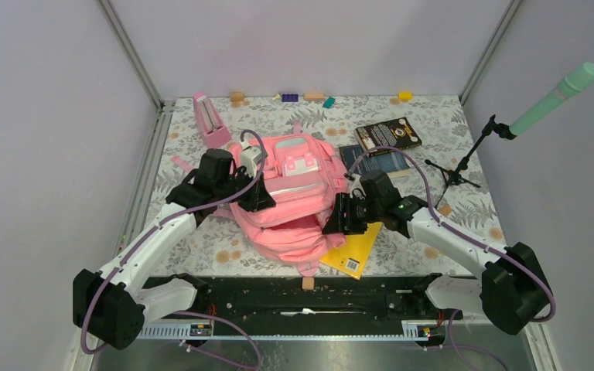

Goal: Pack the student bag
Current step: Place the stationery in the student bag.

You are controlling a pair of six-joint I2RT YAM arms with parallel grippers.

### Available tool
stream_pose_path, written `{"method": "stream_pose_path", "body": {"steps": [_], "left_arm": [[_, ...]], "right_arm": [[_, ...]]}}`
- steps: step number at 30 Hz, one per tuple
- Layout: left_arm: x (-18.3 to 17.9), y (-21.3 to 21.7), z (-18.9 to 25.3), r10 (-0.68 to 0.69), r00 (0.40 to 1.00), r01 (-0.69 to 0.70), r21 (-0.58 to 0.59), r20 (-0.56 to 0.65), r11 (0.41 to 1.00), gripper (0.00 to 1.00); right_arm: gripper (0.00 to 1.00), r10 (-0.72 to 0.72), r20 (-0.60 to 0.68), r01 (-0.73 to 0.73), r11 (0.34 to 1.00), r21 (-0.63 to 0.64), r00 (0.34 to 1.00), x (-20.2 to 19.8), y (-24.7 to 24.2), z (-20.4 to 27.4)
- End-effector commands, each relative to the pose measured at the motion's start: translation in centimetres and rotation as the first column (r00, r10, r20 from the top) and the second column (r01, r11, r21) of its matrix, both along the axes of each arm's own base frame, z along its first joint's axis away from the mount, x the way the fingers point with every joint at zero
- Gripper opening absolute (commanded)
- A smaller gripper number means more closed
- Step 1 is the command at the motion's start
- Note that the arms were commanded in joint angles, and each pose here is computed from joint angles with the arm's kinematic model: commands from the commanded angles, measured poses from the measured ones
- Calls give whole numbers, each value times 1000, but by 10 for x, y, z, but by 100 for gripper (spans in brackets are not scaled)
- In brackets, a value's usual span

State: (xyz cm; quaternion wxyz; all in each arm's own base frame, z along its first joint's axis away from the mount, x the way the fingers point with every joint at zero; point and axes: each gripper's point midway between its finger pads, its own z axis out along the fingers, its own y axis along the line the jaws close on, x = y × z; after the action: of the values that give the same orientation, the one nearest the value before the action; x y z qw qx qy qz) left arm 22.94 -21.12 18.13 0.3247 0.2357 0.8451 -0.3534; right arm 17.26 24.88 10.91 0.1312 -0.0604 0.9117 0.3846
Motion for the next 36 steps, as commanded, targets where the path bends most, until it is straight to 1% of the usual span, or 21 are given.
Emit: {"method": "stream_pose_path", "body": {"steps": [1, 5, 12, 17, 18, 22, 24, 26, 28, 30, 36], "left_arm": [[10, -2, 26, 7, 994, -2, -45, 107, 999, 0], [10, -2, 26, 8, 994, -3, -44, 108, 999, 0], [11, -2, 25, 6, 994, -2, -36, 106, 999, 0], [11, -2, 24, 4, 995, 0, -37, 103, 999, 0], [11, -2, 24, 2, 995, 1, -37, 102, 999, 0], [11, -2, 24, 3, 995, 1, -37, 99, 999, 0], [11, -3, 23, 2, 995, 2, -37, 97, 999, 0], [11, -3, 23, 2, 995, 1, -37, 97, 999, 0], [11, -3, 23, 2, 995, 2, -37, 97, 999, 0], [11, -3, 23, 0, 995, 3, -38, 95, 999, 0], [11, -3, 23, 1, 995, 3, -37, 95, 999, 0]], "right_arm": [[0, -71, 169, 66, 997, 38, 983, 41, 21, 24], [0, -123, 230, 120, 992, 29, 965, 63, 28, 27], [0, -169, 318, 167, 985, 33, 933, 91, 41, 42], [0, -153, 336, 165, 986, -8, 929, 100, 49, 32], [0, -148, 354, 158, 987, 2, 923, 103, 53, 33], [17, -123, 402, 128, 992, 16, 907, 105, 63, 27], [22, -111, 433, 114, 993, 19, 895, 105, 67, 26], [31, -108, 461, 110, 994, 24, 881, 106, 68, 27], [41, -104, 479, 105, 994, 24, 872, 106, 69, 27], [47, -102, 482, 104, 994, 24, 870, 106, 70, 27], [57, -88, 484, 79, 996, 39, 870, 100, 73, 30]]}}
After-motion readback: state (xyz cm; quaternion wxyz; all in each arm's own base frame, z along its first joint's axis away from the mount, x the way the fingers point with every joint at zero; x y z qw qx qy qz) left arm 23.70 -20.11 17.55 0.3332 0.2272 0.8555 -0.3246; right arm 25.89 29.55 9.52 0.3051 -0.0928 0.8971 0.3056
